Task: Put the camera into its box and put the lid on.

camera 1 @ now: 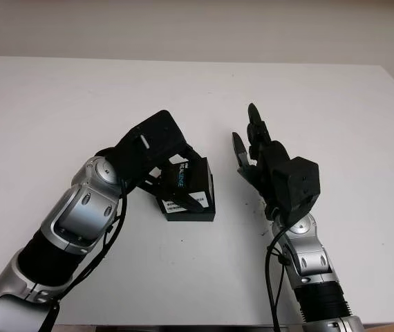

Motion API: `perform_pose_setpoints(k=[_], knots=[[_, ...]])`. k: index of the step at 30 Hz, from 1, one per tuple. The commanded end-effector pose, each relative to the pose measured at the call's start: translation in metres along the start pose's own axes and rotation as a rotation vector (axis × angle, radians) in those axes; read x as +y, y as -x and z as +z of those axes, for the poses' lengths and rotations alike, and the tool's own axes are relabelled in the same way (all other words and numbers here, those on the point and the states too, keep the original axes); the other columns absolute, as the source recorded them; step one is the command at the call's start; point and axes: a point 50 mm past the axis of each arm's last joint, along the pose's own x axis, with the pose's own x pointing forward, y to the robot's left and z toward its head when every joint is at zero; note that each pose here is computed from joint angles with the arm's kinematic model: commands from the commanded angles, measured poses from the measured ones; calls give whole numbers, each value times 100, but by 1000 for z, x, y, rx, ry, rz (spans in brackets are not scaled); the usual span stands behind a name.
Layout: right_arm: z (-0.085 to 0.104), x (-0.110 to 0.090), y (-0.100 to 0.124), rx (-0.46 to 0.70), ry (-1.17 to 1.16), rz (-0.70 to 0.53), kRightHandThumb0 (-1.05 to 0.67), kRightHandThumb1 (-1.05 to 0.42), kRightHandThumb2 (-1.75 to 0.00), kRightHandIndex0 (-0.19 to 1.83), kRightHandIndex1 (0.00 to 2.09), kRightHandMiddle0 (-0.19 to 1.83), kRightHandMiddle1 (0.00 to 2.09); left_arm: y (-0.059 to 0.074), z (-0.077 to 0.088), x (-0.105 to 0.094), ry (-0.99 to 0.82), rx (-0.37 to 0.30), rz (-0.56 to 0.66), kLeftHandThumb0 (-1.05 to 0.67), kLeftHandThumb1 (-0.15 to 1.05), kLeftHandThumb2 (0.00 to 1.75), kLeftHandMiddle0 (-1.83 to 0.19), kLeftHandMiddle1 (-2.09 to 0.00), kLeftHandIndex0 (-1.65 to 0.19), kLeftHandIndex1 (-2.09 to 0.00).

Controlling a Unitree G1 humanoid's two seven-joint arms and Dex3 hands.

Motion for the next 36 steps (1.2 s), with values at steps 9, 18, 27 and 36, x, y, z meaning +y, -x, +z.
perform_pose_setpoints(k=[9,18,27,36], knots=[[6,0,-4,-30,-6,2,-70,-105,-53,-9,5,-6,5,7,-8,-25,-85,-76,-128,-23,101,5,-38,-187,-14,-179],[7,1,-5,-29,1,3,-69,-105,-54,-8,6,-6,5,10,-8,-29,-114,-87,-138,-22,101,5,-33,-180,-11,-175],[6,1,-6,-27,-4,4,-69,-105,-53,-9,5,-6,5,5,-9,-35,-149,-10,-160,-33,102,6,-41,-181,-7,-163],[6,3,-6,-29,0,-1,-69,-105,-54,-8,6,-6,6,9,-3,-40,-123,40,-188,-40,105,12,17,-121,19,-81]])
